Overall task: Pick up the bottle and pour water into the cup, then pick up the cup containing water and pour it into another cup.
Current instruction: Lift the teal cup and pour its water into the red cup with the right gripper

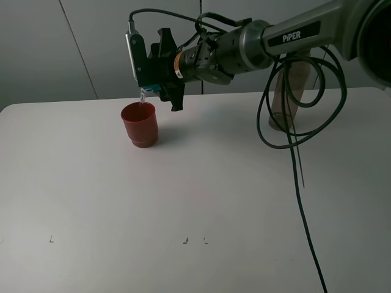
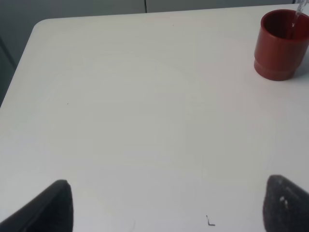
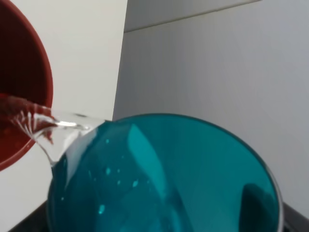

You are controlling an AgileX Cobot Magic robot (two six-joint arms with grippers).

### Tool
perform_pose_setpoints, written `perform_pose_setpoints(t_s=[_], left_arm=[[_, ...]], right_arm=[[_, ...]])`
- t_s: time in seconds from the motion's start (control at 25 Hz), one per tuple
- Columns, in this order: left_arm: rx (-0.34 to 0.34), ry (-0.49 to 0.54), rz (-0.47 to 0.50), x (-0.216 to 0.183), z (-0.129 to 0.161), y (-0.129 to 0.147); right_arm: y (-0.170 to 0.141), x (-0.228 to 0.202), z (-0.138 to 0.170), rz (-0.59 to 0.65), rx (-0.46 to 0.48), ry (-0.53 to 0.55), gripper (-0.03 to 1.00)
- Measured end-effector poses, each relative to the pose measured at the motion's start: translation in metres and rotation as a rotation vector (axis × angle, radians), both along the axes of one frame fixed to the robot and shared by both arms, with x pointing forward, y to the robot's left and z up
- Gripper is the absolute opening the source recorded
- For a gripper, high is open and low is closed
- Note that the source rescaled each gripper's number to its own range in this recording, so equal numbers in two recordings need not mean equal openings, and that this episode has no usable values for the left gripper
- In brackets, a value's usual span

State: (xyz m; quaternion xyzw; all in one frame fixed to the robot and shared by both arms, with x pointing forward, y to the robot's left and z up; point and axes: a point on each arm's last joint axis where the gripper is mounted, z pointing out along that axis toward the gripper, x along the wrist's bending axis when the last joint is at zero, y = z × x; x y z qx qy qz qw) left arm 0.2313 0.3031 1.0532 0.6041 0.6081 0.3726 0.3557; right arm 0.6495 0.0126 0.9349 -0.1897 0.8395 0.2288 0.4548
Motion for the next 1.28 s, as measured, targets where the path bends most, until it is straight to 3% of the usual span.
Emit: perform_pose_setpoints(t_s=[0.48,1.28], left_arm=[[0.006,0.000,-0.003,0.000,0.000,0.000],[0.006,0.000,-0.003,0.000,0.000,0.000]], right_arm=[[0.010,0.000,0.012,0.026,0.010,-0.044,0.14],[0.010,0.000,0.012,0.124,-0.134,-0.163,0.14]])
